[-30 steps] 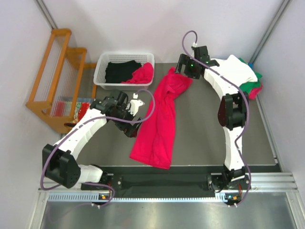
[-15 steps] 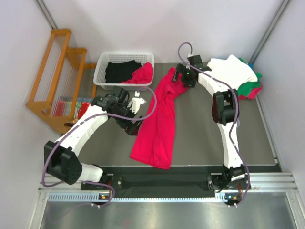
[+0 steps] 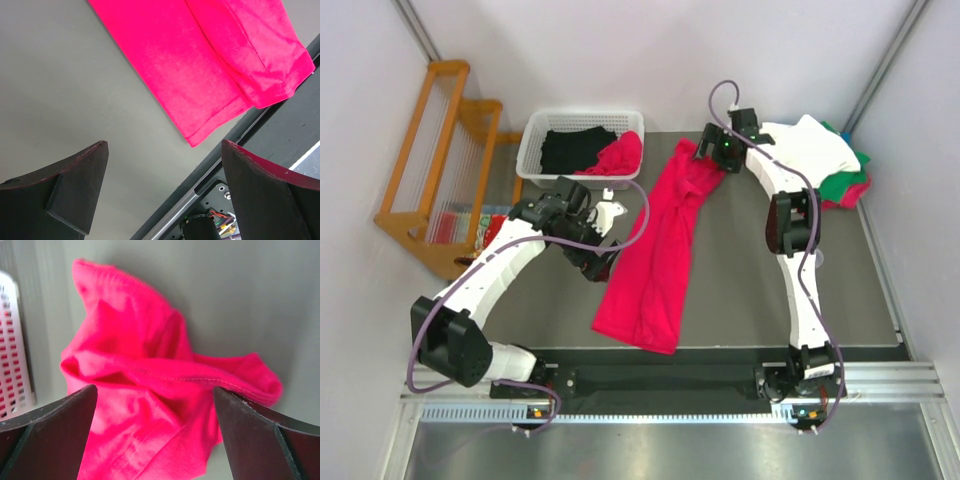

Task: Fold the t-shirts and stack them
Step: Fold the tshirt

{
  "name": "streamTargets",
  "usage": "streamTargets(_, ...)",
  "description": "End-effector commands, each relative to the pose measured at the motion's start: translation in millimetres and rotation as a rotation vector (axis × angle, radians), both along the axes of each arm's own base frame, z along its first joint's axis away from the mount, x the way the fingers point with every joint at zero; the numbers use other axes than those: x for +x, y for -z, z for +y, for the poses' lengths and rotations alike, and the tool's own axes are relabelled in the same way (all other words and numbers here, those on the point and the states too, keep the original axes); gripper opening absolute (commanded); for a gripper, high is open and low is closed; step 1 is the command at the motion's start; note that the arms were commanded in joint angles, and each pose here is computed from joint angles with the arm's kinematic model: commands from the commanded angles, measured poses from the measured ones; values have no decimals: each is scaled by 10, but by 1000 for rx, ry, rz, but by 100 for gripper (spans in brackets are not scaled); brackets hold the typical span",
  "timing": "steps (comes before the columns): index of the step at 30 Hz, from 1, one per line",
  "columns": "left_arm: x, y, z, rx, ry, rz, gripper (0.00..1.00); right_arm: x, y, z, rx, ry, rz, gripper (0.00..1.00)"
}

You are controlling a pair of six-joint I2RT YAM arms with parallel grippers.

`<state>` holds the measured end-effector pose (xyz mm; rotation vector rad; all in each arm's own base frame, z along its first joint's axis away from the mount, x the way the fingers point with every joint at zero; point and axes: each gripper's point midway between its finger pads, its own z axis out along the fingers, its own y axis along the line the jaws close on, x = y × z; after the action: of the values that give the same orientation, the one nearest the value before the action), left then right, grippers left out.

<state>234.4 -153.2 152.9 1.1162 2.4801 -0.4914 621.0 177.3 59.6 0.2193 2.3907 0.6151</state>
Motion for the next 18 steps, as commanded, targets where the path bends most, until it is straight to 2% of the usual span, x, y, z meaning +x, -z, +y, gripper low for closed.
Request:
streamTargets(1, -5, -170, -31, -25, 23, -36, 99, 356, -145, -518, -25, 78, -105, 99)
streamTargets(7, -18, -184, -41, -32, 22, -28, 99, 482, -366, -664, -16, 80, -174, 100)
streamTargets(11, -25, -188, -43, -34, 17, -25, 99, 348, -705, -531, 0, 33, -194, 100)
streamTargets(18, -42, -245, -70, -52, 14, -24, 99, -55, -856, -282, -95, -33, -135, 100)
